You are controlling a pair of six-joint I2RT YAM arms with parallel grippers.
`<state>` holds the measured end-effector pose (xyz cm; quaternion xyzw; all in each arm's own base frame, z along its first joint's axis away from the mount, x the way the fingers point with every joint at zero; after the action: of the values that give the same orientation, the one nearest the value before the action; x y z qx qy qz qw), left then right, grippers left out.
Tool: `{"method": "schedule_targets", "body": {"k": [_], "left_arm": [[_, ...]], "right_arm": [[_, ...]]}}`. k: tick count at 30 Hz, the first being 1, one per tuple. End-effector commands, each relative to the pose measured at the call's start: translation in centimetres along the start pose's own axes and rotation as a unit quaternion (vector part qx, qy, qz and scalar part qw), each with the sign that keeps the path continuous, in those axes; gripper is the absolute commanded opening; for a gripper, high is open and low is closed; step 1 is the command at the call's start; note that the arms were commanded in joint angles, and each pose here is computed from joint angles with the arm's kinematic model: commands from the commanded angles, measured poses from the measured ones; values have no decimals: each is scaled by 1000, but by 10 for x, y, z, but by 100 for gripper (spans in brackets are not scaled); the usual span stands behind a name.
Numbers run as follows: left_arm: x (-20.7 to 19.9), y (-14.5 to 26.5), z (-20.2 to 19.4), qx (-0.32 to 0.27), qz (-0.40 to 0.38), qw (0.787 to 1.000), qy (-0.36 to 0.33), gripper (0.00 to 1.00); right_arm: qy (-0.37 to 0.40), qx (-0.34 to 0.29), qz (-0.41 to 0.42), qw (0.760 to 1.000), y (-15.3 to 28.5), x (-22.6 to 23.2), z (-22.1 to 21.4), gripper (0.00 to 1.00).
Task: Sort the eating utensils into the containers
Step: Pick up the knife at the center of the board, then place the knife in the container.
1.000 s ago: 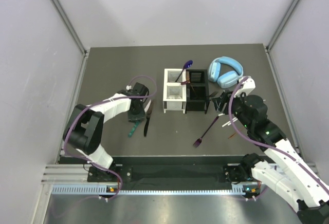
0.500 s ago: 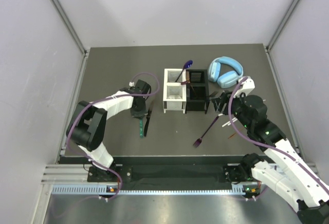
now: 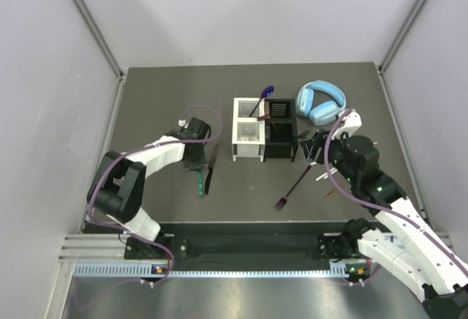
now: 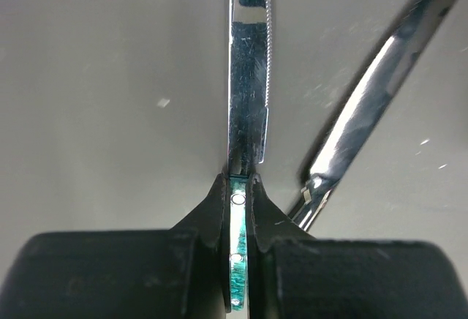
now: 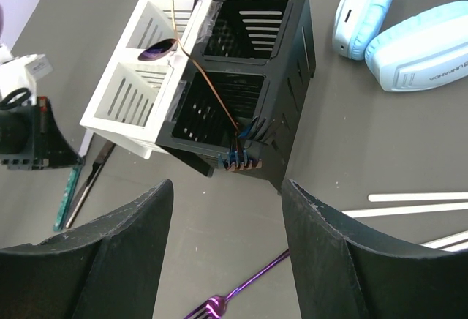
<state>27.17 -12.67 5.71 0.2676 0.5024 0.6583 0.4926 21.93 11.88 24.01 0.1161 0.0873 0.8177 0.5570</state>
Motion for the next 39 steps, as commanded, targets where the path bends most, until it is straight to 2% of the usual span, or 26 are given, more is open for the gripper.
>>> {"method": "schedule_targets", "body": {"k": [1, 7, 11, 20, 21, 23, 24, 27, 28, 39], "left_arm": [[7, 17, 10, -50, -4, 998, 37, 0], [-1, 74, 49, -171, -70, 978, 95, 0], [-9, 108, 70, -235, -124, 959, 100, 0], [-50, 149, 93, -310, -248, 915, 70, 0], [-59, 158, 100, -330, -269, 902, 70, 0], [-75, 162, 102, -346, -278, 895, 47, 0], [-86, 170, 107, -364, -298, 881, 44, 0], [-113, 166, 105, -365, -320, 874, 15, 0], [-124, 174, 107, -377, -338, 862, 13, 0], [-174, 214, 135, -428, -373, 823, -8, 0]], "right_arm": [[-4, -19, 4, 1000, 0, 1, 12, 61], [-5, -12, 2, 1000, -3, 1, 9, 61], [-7, -9, 2, 1000, -5, 1, 6, 61], [-10, 1, 3, 1000, -10, 2, 0, 61], [-10, 1, 2, 1000, -10, 2, 0, 61], [-11, 3, 1, 1000, -11, 1, -2, 61], [-10, 5, 0, 1000, -12, 1, -4, 61], [-9, 11, -1, 1000, -14, 1, -8, 61], [-10, 16, -3, 1000, -15, 0, -10, 61], [-4, 24, -13, 1000, -15, -3, -15, 61]]}}
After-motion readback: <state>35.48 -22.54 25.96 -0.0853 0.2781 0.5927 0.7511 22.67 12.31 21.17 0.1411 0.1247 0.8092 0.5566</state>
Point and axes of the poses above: each gripper's point midway between its finger pads, its own y axis back along the fingers, its own x axis along the line the jaws close on, z = x × y, the point moved 4 cm from there along y, back along the fingers, and after that the axes turned 13 degrees about y, right-handed, at the moved point
